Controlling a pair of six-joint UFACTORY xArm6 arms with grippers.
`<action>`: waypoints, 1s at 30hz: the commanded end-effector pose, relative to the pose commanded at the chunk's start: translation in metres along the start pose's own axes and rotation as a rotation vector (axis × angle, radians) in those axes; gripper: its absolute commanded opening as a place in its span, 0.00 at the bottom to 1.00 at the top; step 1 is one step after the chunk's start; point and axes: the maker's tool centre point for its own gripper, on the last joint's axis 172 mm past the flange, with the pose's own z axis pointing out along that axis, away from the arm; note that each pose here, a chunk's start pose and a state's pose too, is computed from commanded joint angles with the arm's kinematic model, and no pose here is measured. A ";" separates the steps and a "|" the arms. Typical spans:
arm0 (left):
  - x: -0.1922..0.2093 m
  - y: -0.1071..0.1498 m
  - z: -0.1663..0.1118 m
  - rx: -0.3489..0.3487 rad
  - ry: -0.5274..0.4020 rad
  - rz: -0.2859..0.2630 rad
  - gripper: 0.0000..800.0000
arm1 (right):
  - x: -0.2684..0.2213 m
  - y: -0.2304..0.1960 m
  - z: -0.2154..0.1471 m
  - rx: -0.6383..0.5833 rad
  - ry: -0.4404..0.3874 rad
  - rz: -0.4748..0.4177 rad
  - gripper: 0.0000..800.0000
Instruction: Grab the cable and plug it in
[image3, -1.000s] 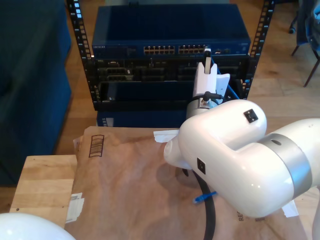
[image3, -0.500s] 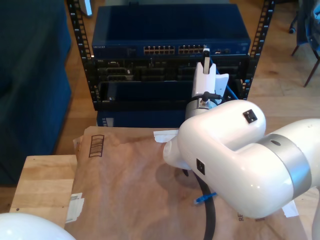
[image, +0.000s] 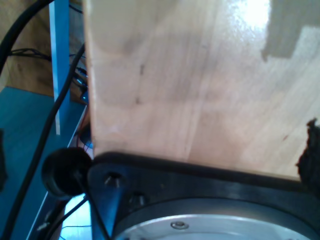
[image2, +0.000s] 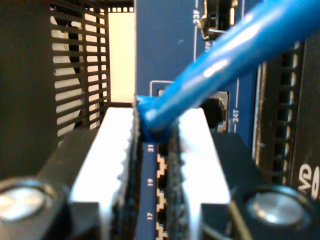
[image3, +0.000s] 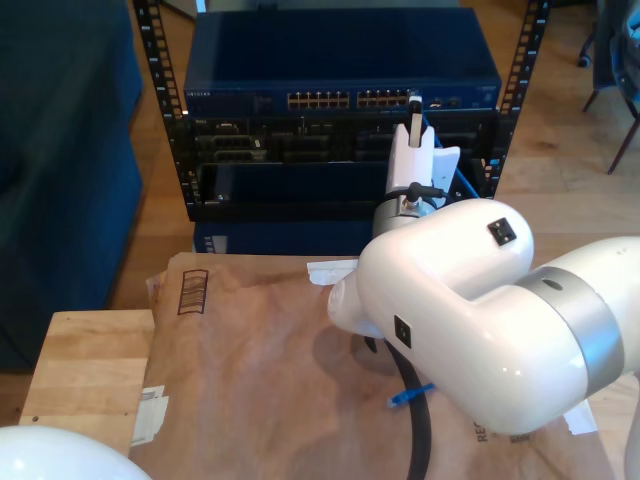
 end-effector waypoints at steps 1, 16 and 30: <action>0.000 0.000 0.000 0.001 0.000 0.001 1.00 | -0.001 0.000 0.000 0.000 -0.004 0.000 0.00; 0.000 0.000 0.000 0.002 -0.001 0.002 1.00 | 0.004 -0.002 0.006 0.008 0.004 0.004 0.00; 0.000 0.000 0.000 0.001 0.000 0.001 1.00 | 0.001 0.001 0.004 -0.003 -0.003 0.001 0.00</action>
